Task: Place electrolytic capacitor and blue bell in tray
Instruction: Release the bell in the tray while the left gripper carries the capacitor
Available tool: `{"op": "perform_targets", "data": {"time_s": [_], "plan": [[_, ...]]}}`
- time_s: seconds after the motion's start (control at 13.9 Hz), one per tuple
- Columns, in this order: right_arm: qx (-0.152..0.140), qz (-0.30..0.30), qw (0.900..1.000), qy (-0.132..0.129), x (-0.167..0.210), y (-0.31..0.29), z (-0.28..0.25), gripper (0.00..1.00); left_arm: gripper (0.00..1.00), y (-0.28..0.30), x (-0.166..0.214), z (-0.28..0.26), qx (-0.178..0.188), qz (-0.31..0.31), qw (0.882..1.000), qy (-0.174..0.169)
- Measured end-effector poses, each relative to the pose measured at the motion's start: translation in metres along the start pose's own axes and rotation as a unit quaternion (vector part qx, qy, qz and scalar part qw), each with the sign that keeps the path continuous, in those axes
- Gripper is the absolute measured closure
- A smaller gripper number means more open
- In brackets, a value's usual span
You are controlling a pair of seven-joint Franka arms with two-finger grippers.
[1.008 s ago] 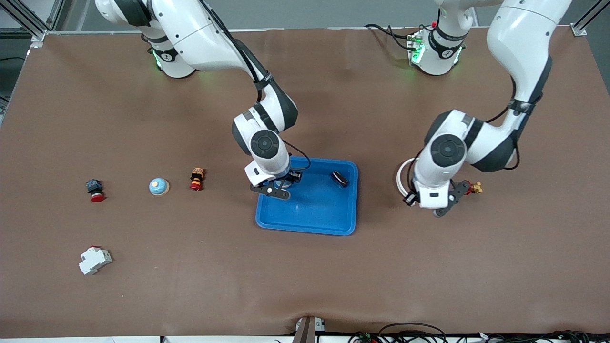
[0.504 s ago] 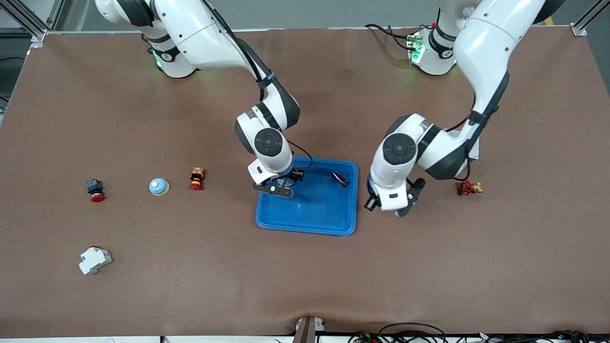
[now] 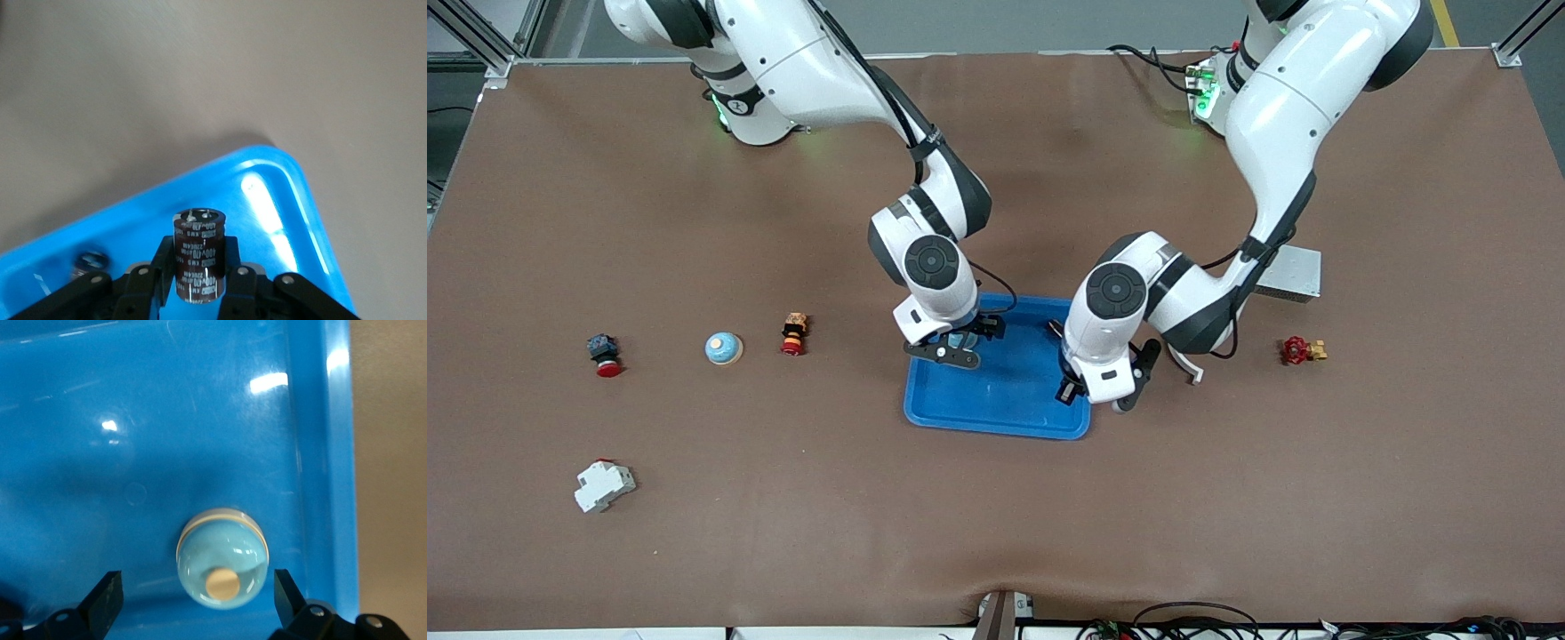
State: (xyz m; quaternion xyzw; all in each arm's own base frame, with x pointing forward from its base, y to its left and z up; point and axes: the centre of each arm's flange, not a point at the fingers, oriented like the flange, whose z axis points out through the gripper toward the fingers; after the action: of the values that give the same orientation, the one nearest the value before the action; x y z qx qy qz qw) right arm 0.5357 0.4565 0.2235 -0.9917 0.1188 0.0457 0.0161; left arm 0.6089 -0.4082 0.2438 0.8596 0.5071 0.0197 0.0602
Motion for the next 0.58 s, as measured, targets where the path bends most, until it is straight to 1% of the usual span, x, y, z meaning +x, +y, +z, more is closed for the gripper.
{"op": "perform_targets", "data": {"time_s": [0.07,0.22,0.36,0.58], "plan": [[-0.002,-0.001,1.0,-0.004,-0.001,0.0,-0.011,0.0,0.67,0.001,-0.005,0.005,-0.007,-0.002,1.0,-0.005],[-0.007,-0.005,1.0,-0.011,-0.001,0.003,-0.047,0.0,0.67,0.0,-0.012,0.016,-0.008,-0.001,1.0,-0.009],[-0.016,-0.032,0.999,-0.025,0.0,0.016,-0.087,0.0,0.67,-0.002,-0.011,0.027,-0.007,-0.001,1.0,-0.006],[-0.014,-0.069,0.997,-0.04,0.018,0.056,-0.149,0.0,0.67,-0.001,-0.005,0.035,-0.016,-0.003,1.0,-0.003]]}}
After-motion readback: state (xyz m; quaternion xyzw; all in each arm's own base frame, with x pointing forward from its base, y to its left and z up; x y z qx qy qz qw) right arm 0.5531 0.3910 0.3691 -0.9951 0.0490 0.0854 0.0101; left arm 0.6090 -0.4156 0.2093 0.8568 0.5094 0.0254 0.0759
